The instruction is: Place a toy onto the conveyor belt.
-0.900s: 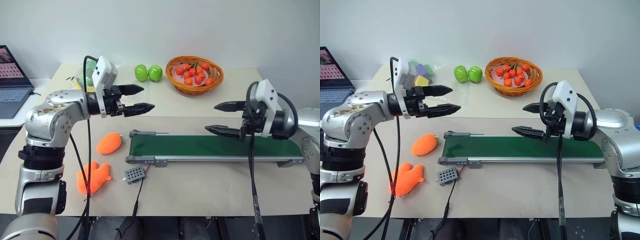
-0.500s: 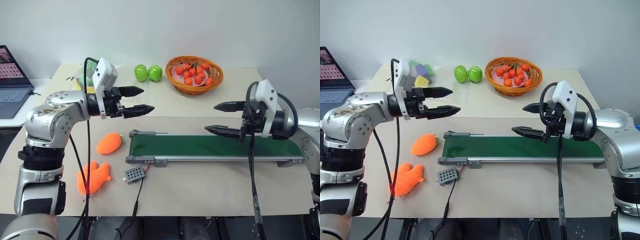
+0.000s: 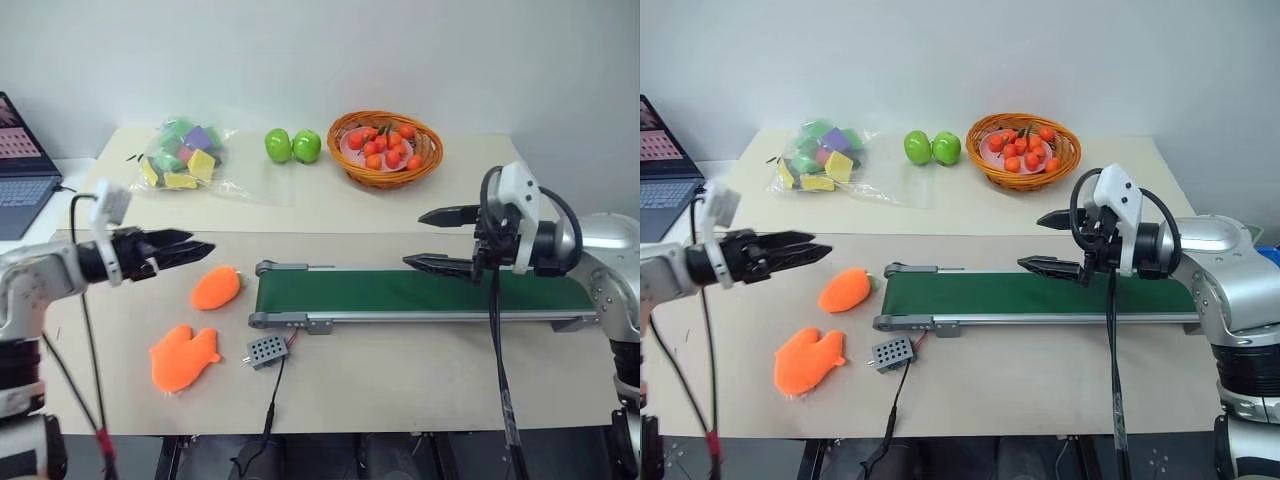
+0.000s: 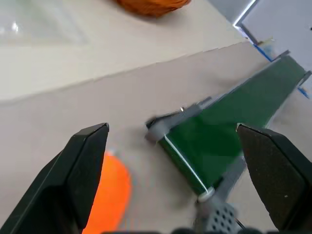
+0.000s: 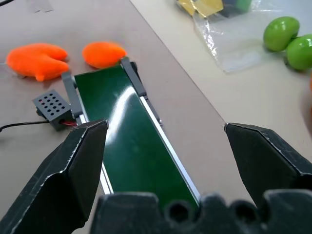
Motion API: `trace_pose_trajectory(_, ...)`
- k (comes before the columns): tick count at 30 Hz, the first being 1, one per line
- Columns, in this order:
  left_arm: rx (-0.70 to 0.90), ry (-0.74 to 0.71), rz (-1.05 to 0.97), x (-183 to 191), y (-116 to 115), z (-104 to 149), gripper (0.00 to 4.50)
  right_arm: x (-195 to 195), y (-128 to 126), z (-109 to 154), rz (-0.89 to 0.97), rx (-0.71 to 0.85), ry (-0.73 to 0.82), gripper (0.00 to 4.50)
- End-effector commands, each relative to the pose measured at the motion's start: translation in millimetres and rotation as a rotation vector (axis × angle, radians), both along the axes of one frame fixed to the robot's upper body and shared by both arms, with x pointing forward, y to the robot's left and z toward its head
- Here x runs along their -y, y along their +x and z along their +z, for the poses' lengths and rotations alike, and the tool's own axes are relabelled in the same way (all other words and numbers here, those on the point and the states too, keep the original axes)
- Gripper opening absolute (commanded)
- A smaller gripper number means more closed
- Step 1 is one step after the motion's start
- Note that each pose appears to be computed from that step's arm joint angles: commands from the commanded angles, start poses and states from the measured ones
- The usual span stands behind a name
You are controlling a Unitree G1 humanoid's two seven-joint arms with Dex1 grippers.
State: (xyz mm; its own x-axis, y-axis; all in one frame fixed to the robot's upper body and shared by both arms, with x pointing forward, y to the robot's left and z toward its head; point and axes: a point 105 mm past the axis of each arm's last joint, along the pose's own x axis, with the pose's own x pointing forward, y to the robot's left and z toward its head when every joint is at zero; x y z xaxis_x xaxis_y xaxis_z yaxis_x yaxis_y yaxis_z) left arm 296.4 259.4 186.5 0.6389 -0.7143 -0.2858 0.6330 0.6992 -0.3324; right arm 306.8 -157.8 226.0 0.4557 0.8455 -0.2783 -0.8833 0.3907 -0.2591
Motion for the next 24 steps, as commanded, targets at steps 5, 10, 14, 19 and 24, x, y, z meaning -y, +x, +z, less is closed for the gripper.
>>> trace_pose_trajectory(5,-0.174,-0.058,0.119,-39.5,-36.0,-22.3,4.47,-7.0,1.9,9.6,0.043,0.052,-0.003,4.5)
trace_pose_trajectory(10,-0.502,-0.341,0.305,-71.5,-77.5,-58.9,4.47,-7.4,3.0,5.8,0.051,0.04,-0.011,4.5)
trace_pose_trajectory(14,-0.559,-0.551,0.483,-104.2,-95.4,-74.5,4.47,-6.2,3.1,4.4,0.05,0.034,-0.014,4.5)
trace_pose_trajectory(19,-0.611,-0.658,0.541,-109.1,-113.1,-94.1,4.47,-7.3,-0.2,4.7,0.07,0.018,-0.007,4.5)
trace_pose_trajectory(24,-0.63,-0.712,0.531,-97.5,-109.3,-110.3,4.47,-17.6,-7.9,11.1,0.133,-0.016,0.051,4.5)
